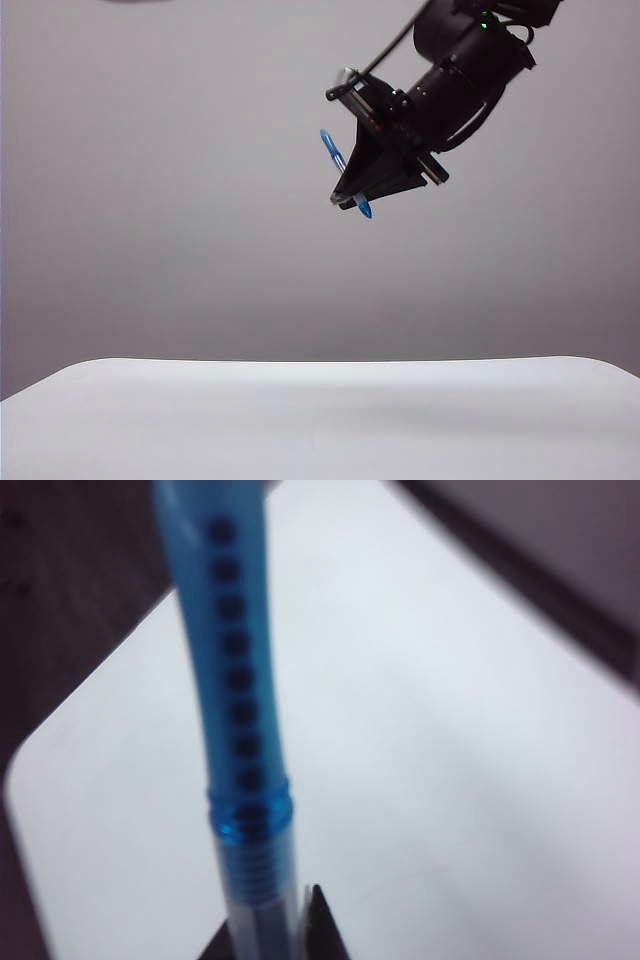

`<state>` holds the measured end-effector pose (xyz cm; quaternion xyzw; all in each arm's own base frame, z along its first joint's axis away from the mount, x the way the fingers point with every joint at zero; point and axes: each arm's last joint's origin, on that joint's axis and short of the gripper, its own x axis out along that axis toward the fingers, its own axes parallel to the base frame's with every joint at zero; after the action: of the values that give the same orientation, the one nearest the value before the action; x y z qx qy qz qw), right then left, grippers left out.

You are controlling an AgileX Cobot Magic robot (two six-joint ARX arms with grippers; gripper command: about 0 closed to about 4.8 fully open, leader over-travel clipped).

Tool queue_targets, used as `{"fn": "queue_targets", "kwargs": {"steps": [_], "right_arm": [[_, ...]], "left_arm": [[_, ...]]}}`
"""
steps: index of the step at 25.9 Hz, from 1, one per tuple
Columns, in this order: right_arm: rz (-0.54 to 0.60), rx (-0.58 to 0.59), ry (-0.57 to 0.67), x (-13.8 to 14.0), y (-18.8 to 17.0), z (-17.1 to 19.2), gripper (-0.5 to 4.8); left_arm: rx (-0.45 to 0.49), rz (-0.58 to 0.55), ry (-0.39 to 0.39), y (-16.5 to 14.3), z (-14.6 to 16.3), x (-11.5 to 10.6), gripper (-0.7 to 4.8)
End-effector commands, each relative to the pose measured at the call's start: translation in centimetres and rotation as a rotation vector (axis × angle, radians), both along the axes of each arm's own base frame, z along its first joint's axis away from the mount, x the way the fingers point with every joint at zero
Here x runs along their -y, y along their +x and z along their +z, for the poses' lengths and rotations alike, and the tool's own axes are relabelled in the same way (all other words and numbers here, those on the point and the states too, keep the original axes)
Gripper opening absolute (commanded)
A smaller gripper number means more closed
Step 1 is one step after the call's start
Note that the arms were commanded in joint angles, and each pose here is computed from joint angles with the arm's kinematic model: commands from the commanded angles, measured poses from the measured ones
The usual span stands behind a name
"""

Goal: Pick up the pen and remove the cap.

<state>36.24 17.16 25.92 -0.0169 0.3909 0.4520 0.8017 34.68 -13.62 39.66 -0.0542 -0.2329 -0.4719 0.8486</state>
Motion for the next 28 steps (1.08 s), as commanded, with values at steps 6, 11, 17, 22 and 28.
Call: {"fn": "queue_targets", "kwargs": {"steps": [6, 11, 17, 22, 28], "right_arm": [[-0.127, -0.094, -0.11, 3.4, 0.1, -0.7, -0.01], [-0.161, -0.166, -0.174, 4.4, -0.7, -0.7, -0.01], [-0.204, -0.208, -0.277, 4.7, -1.2, -1.1, -0.01], [-0.276, -0.218, -0.432, 5.2, -1.2, -2.1, -0.01], [-0.259, -0.34, -0.509, 5.0, -0.2, -6.1, -0.01]], "left_arm": [[-0.437, 0.289, 0.065, 2.6, -2.9, -4.3, -0.05], [-0.766, 0.402, 0.176, 3.3, -6.4, -7.6, -0.05], [-1.067, 0.392, 0.394, 2.6, -10.7, -7.9, -0.05], [-1.249, 0.351, 0.609, 2.5, -15.5, -5.5, -0.05], [-1.408, 0.254, 0.813, 2.6, -21.9, -2.0, -0.05]]}}
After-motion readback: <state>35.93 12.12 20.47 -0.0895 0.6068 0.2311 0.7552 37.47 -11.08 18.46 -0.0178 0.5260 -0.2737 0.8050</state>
